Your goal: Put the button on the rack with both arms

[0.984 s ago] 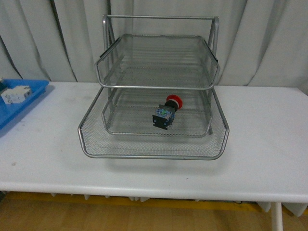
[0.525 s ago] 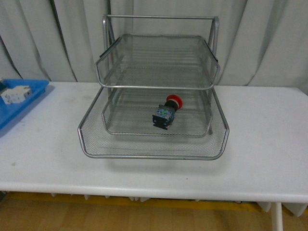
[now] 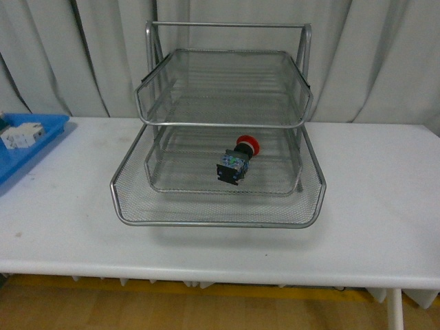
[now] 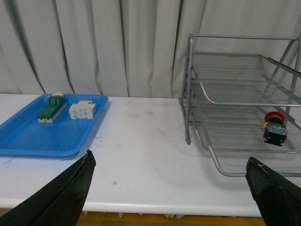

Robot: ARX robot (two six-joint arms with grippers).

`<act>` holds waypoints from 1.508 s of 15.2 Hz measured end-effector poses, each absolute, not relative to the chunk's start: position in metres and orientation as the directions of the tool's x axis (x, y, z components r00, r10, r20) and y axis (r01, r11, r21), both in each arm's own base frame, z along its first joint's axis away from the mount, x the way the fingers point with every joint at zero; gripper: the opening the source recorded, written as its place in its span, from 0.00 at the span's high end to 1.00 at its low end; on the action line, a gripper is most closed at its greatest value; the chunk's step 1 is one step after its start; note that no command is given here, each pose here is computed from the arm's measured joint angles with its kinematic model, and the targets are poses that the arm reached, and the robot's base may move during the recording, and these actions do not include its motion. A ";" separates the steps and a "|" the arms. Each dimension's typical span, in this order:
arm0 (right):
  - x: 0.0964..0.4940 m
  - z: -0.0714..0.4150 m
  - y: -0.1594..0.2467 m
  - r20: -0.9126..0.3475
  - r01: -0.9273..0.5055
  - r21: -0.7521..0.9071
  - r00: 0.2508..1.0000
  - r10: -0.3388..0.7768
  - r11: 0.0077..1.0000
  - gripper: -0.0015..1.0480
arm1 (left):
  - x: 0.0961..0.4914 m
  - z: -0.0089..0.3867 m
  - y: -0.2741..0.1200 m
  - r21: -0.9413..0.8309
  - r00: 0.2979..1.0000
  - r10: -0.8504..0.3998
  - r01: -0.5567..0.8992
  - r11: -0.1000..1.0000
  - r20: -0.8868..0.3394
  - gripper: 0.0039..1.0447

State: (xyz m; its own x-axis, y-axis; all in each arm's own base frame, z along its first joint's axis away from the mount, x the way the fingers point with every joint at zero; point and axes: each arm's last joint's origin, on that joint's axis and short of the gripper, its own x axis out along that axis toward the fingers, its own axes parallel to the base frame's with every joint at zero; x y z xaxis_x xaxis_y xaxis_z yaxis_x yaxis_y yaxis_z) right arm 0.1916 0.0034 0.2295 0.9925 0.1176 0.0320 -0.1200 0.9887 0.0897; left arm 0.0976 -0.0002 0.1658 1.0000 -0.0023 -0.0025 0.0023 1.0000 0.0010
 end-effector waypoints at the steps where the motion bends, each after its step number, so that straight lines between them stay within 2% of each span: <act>1: 0.215 0.235 0.011 0.006 -0.137 0.120 0.991 0.137 0.983 0.06 | 0.098 0.166 0.000 0.001 1.000 -0.002 0.002 1.000 -0.002 0.06; 2: 0.248 0.235 0.025 -0.068 -0.155 0.156 0.984 0.167 0.976 0.06 | 0.098 0.166 0.000 0.001 1.000 -0.002 0.002 1.000 -0.002 0.06; 3: 0.329 0.226 0.083 -0.274 -0.229 0.260 0.914 0.299 0.938 0.06 | 0.098 0.166 0.000 0.001 1.000 -0.002 0.002 1.000 -0.002 0.06; 4: 0.346 0.224 0.101 -0.316 -0.245 0.291 0.888 0.334 0.925 0.08 | 0.098 0.166 0.000 0.001 1.000 -0.002 0.002 1.000 -0.002 0.06; 6: 0.361 0.216 0.131 -0.396 -0.273 0.320 0.832 0.390 0.907 0.31 | 0.098 0.166 0.000 0.001 1.000 -0.002 0.002 1.000 -0.002 0.06; 9: 0.359 0.189 0.160 -0.533 -0.303 0.325 0.724 0.438 0.896 0.66 | 0.098 0.166 0.000 0.001 1.000 -0.002 0.002 1.000 -0.002 0.06; 12: 0.353 0.183 0.173 -0.561 -0.343 0.325 0.680 0.472 0.881 0.99 | 0.098 0.166 0.000 0.001 1.000 -0.002 0.002 1.000 -0.002 0.06; 23: 0.304 0.109 0.185 -0.734 -0.437 0.230 0.509 0.450 0.870 0.98 | 0.098 0.166 0.000 0.001 1.000 -0.002 0.002 1.000 -0.002 0.06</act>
